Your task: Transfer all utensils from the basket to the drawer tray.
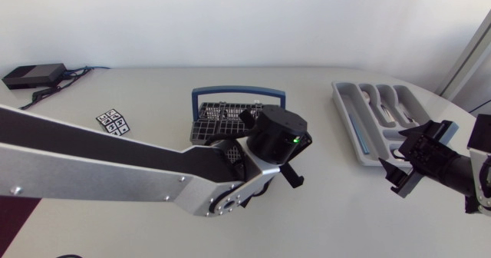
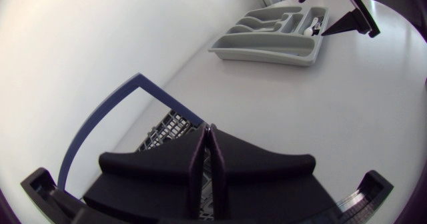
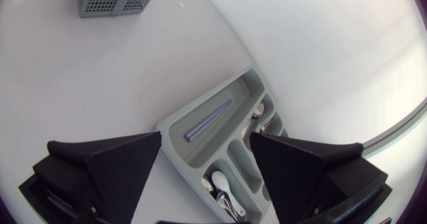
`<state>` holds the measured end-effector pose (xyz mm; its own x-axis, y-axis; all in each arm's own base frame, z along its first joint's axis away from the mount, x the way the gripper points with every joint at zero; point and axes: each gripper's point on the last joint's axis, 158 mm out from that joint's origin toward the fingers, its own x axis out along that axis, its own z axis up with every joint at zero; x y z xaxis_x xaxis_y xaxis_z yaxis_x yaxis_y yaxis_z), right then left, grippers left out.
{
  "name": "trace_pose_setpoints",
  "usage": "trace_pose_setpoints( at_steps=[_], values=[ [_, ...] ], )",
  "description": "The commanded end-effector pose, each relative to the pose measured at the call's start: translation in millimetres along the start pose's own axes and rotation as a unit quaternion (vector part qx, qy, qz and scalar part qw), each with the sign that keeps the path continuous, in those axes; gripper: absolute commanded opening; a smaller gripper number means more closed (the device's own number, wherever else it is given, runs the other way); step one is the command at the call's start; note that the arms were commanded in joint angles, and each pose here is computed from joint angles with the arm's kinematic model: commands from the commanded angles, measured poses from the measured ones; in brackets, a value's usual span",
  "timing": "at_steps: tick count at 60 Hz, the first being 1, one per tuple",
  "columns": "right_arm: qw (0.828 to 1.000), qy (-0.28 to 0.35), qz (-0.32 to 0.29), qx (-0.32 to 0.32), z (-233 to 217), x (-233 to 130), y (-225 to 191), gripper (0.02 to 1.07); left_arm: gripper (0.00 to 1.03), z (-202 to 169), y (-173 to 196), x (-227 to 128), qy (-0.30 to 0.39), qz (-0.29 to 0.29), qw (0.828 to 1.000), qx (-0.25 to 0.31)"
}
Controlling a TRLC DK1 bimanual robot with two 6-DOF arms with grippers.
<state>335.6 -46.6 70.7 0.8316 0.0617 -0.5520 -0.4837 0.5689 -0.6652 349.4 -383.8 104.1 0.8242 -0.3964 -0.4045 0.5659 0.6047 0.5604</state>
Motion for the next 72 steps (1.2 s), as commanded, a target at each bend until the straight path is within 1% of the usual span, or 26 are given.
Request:
trace_pose_setpoints(
  at_steps=[1,6,17,27,40,51,56,63,72],
  values=[
    [1.0,0.005,0.012,0.013,-1.5,-2.3,14.1,0.98,0.04,-1.4,3.3,-8.8,-0.003,0.008,1.0,0.015],
    [1.0,0.002,0.017,0.012,3.7,-4.2,18.5,0.98,0.04,6.4,13.9,-14.5,-0.013,0.025,0.999,0.02],
    [1.0,-0.007,0.026,0.013,16.9,-7.2,28.5,0.98,0.04,20.9,29.7,-24.4,-0.032,0.042,0.998,0.021],
    [1.0,-0.018,0.02,0.017,36.7,-11.8,29.9,0.98,0.04,37.7,47.9,-36.6,-0.052,0.057,0.997,0.015],
    [0.998,-0.048,0.028,0.044,75.3,-23.0,26.9,0.98,0.04,60.9,80.7,-58.5,-0.082,0.081,0.993,-0.006],
    [0.992,-0.076,0.041,0.086,109.3,-33.9,18.5,0.98,0.04,77.4,100.9,-82.1,-0.103,0.089,0.99,-0.024],
    [0.987,-0.092,0.061,0.115,127.8,-41.5,18.0,0.98,0.04,80.8,107.3,-89.9,-0.098,0.076,0.991,-0.047],
    [0.975,-0.116,0.11,0.151,155.4,-57.0,26.0,0.98,0.04,79.1,110.2,-90.3,-0.084,0.045,0.992,-0.085],
    [0.964,-0.138,0.155,0.163,191.4,-73.3,40.3,0.97,0.04,75.1,110.6,-83.5,-0.053,-0.008,0.987,-0.149]
  ],
)
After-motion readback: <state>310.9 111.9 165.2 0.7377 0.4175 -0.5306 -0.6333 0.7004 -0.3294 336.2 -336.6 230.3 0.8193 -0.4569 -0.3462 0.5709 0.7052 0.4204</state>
